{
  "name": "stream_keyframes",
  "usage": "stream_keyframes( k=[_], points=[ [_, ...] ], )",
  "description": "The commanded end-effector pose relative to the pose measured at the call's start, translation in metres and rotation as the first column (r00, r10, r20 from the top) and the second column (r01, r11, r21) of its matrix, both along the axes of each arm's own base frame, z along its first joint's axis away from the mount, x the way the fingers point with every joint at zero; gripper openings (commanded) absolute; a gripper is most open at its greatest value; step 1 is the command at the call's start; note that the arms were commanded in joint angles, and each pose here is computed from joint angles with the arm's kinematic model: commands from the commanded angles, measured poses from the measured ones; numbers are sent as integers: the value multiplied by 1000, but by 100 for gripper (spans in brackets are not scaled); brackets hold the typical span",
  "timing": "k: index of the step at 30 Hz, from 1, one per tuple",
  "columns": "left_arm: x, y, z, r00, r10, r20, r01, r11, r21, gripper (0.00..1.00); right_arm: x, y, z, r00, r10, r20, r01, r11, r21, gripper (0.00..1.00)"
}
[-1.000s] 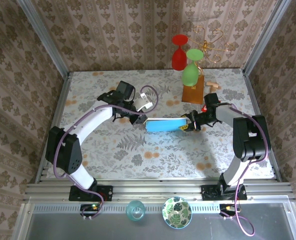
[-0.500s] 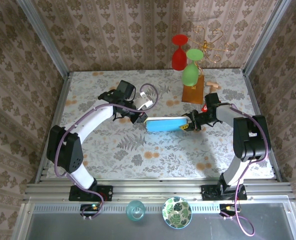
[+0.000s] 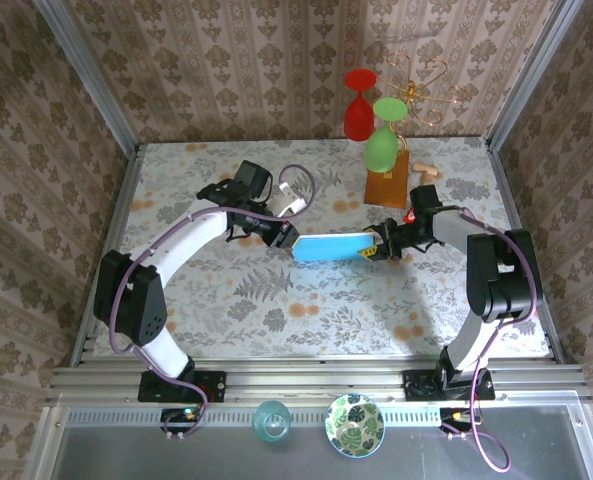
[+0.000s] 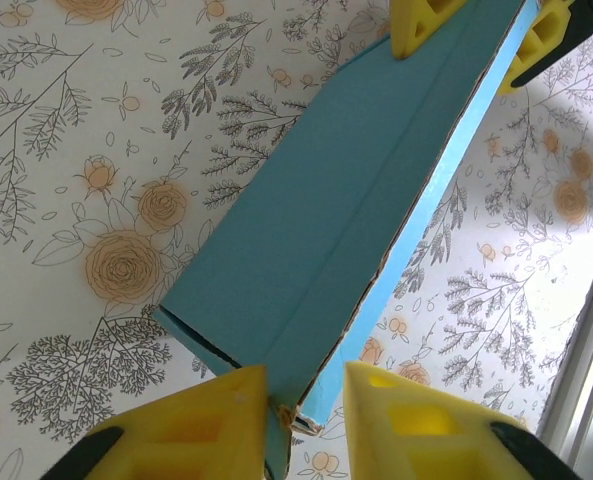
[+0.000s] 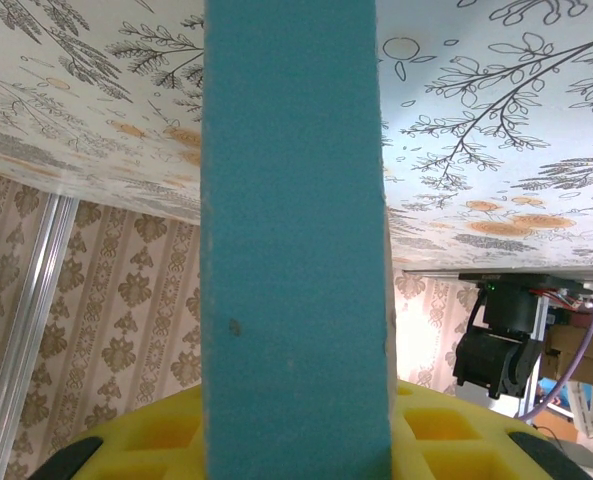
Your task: Fold the paper box
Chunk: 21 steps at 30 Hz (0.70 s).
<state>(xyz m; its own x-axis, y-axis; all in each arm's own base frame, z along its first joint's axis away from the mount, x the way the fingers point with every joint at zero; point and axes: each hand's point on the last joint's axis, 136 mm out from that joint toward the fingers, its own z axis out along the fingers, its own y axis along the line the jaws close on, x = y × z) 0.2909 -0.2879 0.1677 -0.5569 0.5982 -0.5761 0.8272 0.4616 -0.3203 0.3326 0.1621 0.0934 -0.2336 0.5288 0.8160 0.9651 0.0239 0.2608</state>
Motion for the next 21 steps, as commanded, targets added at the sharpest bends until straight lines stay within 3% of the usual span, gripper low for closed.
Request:
stream_keyframes(
  k=[1,8,21],
  points=[
    [-4,2,7,1000,-17,13,17,1000,2,31,-2,-12,-31,997,-45,-65,38,993,-112,27],
    [1,18,0,999,-4,33,3,1000,31,30,-2,-13,-31,996,-49,-68,41,993,-113,27],
    [3,8,-2,1000,-11,-9,11,1000,5,11,1,-14,-31,996,-62,-68,54,991,-120,27]
  ],
)
